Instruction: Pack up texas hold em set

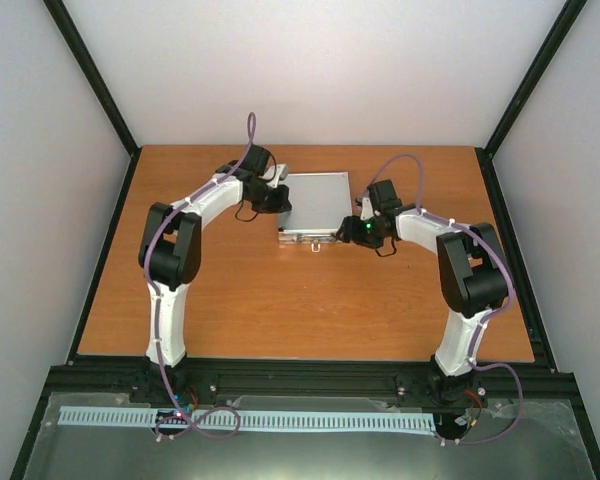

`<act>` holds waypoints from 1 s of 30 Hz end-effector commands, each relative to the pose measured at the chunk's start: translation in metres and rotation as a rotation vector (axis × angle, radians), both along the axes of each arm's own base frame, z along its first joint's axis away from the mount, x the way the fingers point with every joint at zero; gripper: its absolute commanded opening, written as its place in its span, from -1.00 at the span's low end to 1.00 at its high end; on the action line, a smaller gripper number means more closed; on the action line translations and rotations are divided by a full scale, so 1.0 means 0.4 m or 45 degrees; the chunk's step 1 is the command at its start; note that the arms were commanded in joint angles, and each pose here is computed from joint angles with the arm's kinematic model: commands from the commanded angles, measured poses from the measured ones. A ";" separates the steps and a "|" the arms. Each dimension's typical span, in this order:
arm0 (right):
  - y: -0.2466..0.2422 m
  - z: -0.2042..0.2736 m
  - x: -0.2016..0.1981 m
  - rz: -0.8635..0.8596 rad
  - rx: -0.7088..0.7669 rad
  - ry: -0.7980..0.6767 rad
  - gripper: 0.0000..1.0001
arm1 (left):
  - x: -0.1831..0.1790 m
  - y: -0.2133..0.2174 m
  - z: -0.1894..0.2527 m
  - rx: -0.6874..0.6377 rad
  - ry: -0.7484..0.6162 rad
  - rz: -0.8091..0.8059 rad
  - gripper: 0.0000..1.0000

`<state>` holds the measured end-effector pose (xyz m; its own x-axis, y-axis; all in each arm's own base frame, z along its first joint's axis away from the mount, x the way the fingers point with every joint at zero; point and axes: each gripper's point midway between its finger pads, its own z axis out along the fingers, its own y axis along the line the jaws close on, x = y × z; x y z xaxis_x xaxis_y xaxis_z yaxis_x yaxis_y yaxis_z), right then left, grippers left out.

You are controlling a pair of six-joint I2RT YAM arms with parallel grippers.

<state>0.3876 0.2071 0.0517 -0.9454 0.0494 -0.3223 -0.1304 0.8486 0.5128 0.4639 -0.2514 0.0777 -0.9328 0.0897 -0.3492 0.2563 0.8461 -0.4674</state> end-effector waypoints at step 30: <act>0.184 0.027 -0.059 0.261 0.111 -0.026 0.23 | -0.179 0.003 -0.152 0.098 0.275 -0.052 -0.98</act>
